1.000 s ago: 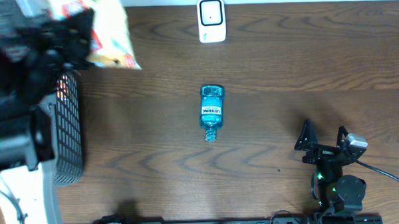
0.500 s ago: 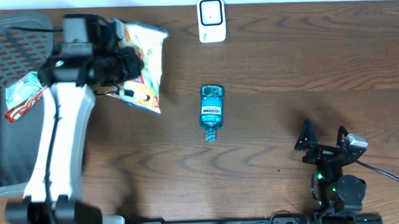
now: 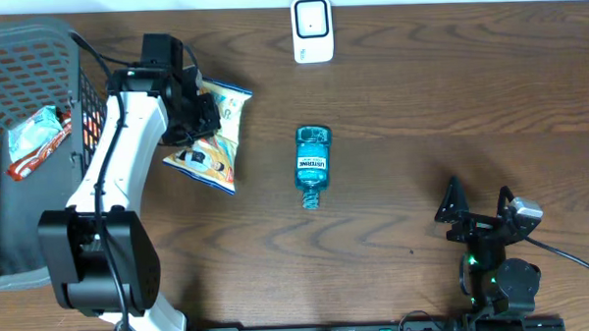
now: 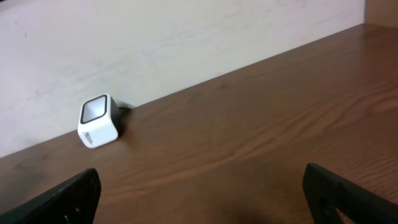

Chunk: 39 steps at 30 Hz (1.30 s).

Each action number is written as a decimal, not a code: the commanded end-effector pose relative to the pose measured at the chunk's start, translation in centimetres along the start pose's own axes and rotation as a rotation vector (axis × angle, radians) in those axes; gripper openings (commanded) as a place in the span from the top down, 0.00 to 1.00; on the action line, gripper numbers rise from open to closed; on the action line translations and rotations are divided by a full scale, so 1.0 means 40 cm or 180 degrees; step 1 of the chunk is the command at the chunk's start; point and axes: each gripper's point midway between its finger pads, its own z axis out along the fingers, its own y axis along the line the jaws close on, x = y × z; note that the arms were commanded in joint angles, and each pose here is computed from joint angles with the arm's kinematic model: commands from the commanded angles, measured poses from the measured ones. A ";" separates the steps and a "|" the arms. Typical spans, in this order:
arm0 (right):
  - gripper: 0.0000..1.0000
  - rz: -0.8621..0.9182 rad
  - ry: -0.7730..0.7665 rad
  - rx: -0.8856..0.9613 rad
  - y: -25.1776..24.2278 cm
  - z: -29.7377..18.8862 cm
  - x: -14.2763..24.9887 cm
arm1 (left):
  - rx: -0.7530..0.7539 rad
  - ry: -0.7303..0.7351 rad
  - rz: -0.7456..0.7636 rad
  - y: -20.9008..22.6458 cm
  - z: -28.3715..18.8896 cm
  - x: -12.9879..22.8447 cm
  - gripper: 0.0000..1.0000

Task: Scan the item barcode
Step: 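Lift the packet out and lower it beside the bottle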

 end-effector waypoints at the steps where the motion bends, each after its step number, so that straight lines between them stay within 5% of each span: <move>1: 0.01 0.0008 0.0002 -0.0007 0.002 -0.001 0.001 | -0.0010 0.0026 0.0103 -0.013 0.016 0.009 0.93; 14: 0.01 0.0007 0.0002 -0.0007 0.002 -0.001 0.001 | 0.0099 -0.0066 0.0432 -0.096 0.078 0.031 0.92; 32: 0.01 0.0007 0.0002 -0.0007 0.002 -0.001 0.001 | 0.0068 0.0030 0.0415 -0.061 0.149 0.081 0.91; 33: 0.01 0.0007 0.0002 -0.0007 0.002 -0.001 0.001 | 0.0074 0.0012 0.0419 -0.062 0.149 0.078 0.69; 34: 0.01 0.0007 0.0002 -0.0007 0.002 -0.001 0.001 | 0.0079 -0.0002 0.0422 -0.063 0.149 0.075 0.60; 35: 0.01 0.0007 0.0002 -0.0007 0.002 -0.001 0.001 | 0.0083 -0.0012 0.0424 -0.064 0.149 0.073 0.41; 39: 0.01 0.0007 0.0002 -0.0007 0.002 -0.001 0.001 | 0.0092 -0.0035 0.0417 -0.066 0.149 0.069 0.18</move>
